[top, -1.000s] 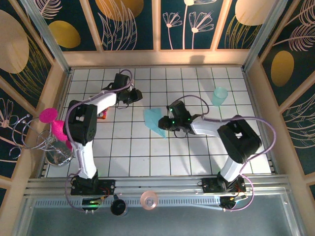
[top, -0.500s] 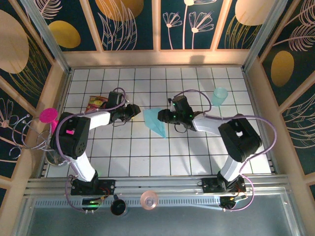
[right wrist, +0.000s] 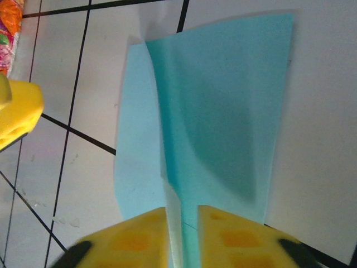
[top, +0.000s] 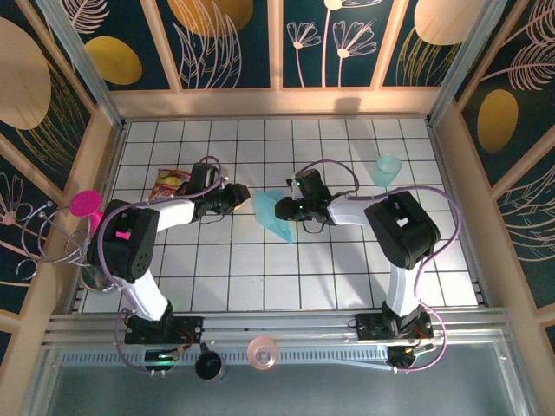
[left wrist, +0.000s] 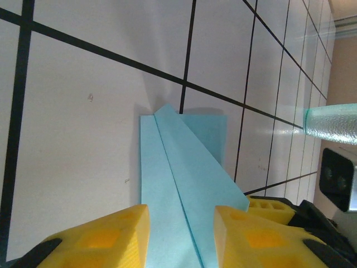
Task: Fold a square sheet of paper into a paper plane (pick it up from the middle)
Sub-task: Turn over the paper at the center of the table.
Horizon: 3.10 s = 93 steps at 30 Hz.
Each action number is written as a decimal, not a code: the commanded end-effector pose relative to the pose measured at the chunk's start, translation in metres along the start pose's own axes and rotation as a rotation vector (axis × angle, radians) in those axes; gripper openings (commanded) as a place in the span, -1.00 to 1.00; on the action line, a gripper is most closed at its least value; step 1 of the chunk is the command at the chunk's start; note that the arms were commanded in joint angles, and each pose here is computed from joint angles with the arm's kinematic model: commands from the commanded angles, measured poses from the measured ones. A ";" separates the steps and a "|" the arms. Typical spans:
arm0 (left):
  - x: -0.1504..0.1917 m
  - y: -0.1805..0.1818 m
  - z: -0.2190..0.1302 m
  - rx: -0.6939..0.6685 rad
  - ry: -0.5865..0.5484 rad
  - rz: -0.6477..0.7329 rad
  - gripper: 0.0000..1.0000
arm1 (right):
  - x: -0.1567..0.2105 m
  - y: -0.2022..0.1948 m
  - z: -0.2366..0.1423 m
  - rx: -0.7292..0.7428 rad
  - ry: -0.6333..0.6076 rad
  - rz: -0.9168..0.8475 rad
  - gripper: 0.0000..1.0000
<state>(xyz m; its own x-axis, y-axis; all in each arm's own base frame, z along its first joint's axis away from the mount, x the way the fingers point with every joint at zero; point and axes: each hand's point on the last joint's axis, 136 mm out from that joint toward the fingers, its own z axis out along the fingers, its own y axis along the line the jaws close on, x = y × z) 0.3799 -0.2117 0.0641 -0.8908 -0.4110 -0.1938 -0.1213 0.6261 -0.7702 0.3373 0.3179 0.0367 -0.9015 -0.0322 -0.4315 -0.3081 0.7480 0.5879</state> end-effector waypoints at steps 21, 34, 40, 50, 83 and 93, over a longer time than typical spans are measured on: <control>0.025 -0.135 -0.063 0.541 -0.024 0.167 0.10 | -0.081 0.105 -0.112 -0.516 -0.357 0.028 -0.94; 0.040 -0.159 -0.069 0.651 0.015 0.232 0.02 | -0.081 0.132 -0.139 -0.697 -0.365 0.068 -0.94; 0.040 -0.155 -0.065 0.630 0.017 0.239 0.01 | -0.088 0.127 -0.146 -0.721 -0.380 0.092 -0.94; 0.044 -0.170 -0.078 0.710 0.023 0.280 -0.28 | -0.088 0.127 -0.145 -0.758 -0.364 0.125 -0.93; 0.030 -0.150 -0.061 0.490 -0.043 0.407 -0.85 | -0.100 0.046 -0.175 -0.244 -0.571 0.145 -0.08; -0.012 -0.097 -0.051 -0.122 -0.146 0.606 -0.85 | -0.092 0.008 -0.196 0.010 -0.640 0.149 -0.06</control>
<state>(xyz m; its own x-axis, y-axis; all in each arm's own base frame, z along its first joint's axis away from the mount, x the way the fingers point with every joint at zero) 0.3745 -0.2619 0.1970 -0.7613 -0.1864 -0.6211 0.3857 0.6399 -0.6647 0.3577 0.2181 0.2284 -0.6084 0.4824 -0.6302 -0.2573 0.6312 0.7317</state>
